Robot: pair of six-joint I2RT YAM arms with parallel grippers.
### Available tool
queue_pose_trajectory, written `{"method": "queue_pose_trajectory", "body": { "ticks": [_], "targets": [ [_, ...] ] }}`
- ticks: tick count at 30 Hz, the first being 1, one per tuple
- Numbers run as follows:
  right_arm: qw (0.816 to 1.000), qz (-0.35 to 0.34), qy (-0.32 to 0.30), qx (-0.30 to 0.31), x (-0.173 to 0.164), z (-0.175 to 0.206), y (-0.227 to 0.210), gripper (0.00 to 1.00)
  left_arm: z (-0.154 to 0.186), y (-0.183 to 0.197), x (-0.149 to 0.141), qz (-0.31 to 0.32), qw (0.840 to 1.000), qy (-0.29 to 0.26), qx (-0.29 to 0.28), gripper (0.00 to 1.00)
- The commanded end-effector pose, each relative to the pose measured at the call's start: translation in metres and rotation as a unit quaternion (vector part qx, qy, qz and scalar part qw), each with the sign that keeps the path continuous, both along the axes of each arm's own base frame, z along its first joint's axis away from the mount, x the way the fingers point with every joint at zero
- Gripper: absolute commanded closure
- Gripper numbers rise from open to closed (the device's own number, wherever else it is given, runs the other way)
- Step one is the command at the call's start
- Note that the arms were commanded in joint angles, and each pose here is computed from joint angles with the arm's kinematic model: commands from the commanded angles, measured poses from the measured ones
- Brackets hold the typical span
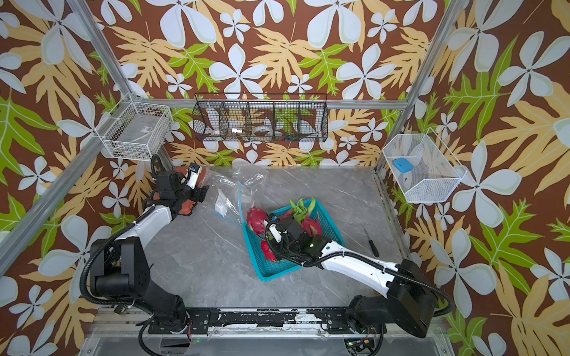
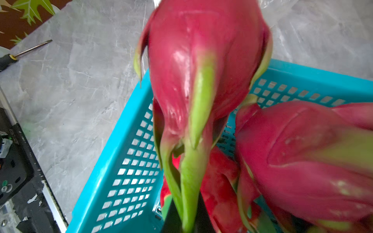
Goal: Open the zip-top bag and take out the dragon fruit
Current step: Place the dragon fruit in the basket, then reset both arms
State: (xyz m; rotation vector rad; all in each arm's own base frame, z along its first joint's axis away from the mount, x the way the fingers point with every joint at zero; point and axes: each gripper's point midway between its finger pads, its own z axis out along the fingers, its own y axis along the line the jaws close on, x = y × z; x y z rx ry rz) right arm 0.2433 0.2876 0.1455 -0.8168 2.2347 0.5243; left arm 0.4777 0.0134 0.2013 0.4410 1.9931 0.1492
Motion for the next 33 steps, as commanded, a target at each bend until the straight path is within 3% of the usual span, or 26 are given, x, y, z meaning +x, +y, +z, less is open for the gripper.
{"method": "queue_pose_trajectory", "body": {
  "ticks": [1,3,7,11,18,22,24,27,31,33],
  "targets": [
    [1.0,-0.014,-0.004,0.003,-0.003,0.004,-0.009,0.9,0.009,0.014,-0.007,0.012,0.999,-0.021,0.027,0.12],
    [1.0,-0.024,-0.006,-0.003,-0.001,0.004,-0.013,0.72,0.008,0.016,-0.015,0.013,0.999,-0.02,0.035,0.0],
    [0.999,-0.046,-0.016,-0.014,0.007,0.01,-0.017,0.35,-0.002,0.008,-0.032,-0.009,0.999,0.008,0.034,0.0],
    [0.997,-0.061,-0.048,0.008,0.012,0.039,-0.021,0.15,-0.006,0.007,-0.051,-0.013,0.999,0.026,0.017,0.0],
    [0.976,-0.149,-0.154,0.046,0.037,0.123,-0.053,0.0,-0.01,0.02,-0.08,0.046,0.998,-0.006,-0.035,0.0],
    [0.953,-0.236,-0.167,0.094,0.076,0.151,-0.102,0.0,-0.012,0.024,-0.101,0.089,0.991,-0.06,-0.084,0.0],
    [0.937,-0.284,-0.168,0.114,0.096,0.153,-0.132,0.0,-0.006,0.033,-0.111,0.13,0.98,-0.098,-0.112,0.0],
    [0.903,-0.381,-0.175,0.094,0.121,0.14,-0.193,0.0,0.007,0.058,-0.126,0.211,0.952,-0.166,-0.144,0.0],
    [0.852,-0.481,-0.198,0.06,0.132,0.112,-0.267,0.0,-0.015,0.03,-0.128,0.136,0.97,-0.134,-0.152,0.0],
    [0.839,-0.5,-0.214,0.026,0.133,0.095,-0.286,0.01,-0.024,0.019,-0.126,0.107,0.976,-0.108,-0.158,0.0]
  ]
}}
